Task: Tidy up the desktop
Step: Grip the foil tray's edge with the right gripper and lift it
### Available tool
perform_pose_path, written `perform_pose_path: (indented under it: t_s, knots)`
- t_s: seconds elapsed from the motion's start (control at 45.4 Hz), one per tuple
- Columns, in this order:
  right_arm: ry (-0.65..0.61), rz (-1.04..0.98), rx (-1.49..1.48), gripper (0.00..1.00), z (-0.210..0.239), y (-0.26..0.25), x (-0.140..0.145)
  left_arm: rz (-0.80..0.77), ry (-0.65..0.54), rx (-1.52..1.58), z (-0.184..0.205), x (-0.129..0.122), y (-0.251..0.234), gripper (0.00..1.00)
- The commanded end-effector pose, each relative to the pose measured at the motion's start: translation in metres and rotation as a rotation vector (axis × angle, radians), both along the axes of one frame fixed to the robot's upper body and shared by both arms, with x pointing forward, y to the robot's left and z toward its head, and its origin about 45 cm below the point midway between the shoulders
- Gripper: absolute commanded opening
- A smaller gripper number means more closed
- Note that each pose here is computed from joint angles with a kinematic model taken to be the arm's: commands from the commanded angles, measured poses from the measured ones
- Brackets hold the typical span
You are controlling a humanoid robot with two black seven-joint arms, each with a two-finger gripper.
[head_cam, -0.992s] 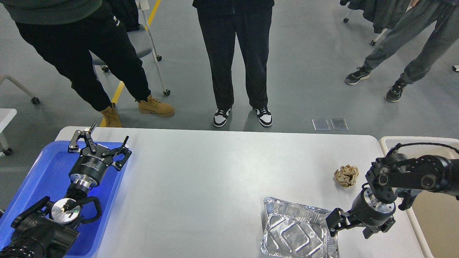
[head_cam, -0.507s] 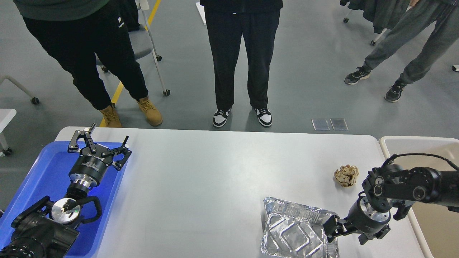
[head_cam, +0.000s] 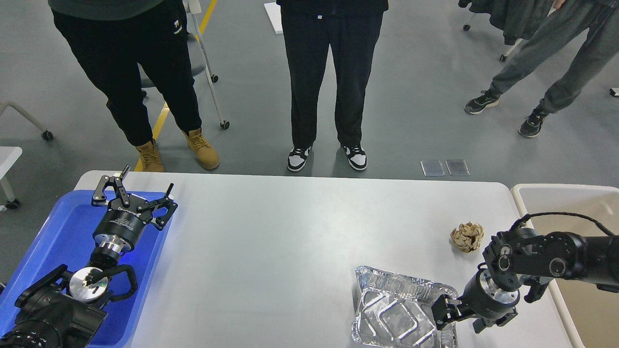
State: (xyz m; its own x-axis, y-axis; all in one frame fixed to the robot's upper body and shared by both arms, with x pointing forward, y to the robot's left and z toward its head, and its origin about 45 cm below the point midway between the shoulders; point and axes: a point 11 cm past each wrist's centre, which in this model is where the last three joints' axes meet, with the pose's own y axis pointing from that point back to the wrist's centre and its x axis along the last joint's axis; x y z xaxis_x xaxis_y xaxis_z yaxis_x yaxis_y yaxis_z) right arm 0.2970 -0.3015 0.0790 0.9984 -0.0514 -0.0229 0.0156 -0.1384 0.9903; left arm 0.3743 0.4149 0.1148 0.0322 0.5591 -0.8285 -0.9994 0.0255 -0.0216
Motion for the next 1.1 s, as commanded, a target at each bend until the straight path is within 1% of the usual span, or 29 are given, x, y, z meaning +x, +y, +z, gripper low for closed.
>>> perform_pose_path:
  t_s: [0.0, 0.044, 0.088, 0.11, 0.132, 0.705, 0.772, 0.948, 0.97, 1.08]
  knots:
    - [-0.002, 0.001, 0.028, 0.28, -0.003, 0.004, -0.002, 0.002, 0.0, 0.0, 0.0, 0.0, 0.0, 1.0]
    - [-0.004, 0.002, 0.03, 0.17, -0.003, 0.005, -0.001, 0.001, -0.001, 0.0, 0.0, 0.0, 0.0, 1.0]
    - [-0.004, 0.002, 0.03, 0.12, -0.003, 0.005, -0.001, 0.0, -0.001, 0.001, 0.0, 0.0, 0.0, 1.0]
    - [-0.004, 0.001, 0.029, 0.05, -0.003, 0.004, -0.001, -0.001, 0.0, 0.001, 0.0, 0.0, 0.0, 1.0]
    - [-0.003, 0.001, 0.032, 0.0, -0.003, 0.004, -0.001, 0.002, 0.0, 0.0, 0.0, 0.0, 0.0, 1.0]
    - [-0.031, 0.009, 0.047, 0.0, 0.002, 0.009, 0.003, 0.0, 0.001, 0.0, 0.0, 0.0, 0.0, 1.0]
    - [-0.04, -0.009, 0.043, 0.0, 0.012, -0.001, 0.007, 0.0, -0.001, 0.0, 0.0, 0.0, 0.0, 1.0]
    - [-0.072, -0.018, 0.029, 0.0, 0.058, -0.023, 0.019, -0.002, 0.002, 0.002, -0.001, 0.0, 0.0, 1.0]
    - [-0.082, -0.02, 0.018, 0.0, 0.073, -0.031, 0.023, -0.002, 0.002, 0.002, -0.001, 0.0, 0.0, 1.0]
    - [-0.099, -0.02, -0.012, 0.0, 0.114, -0.049, 0.028, -0.002, 0.002, 0.002, -0.001, 0.0, 0.0, 1.0]
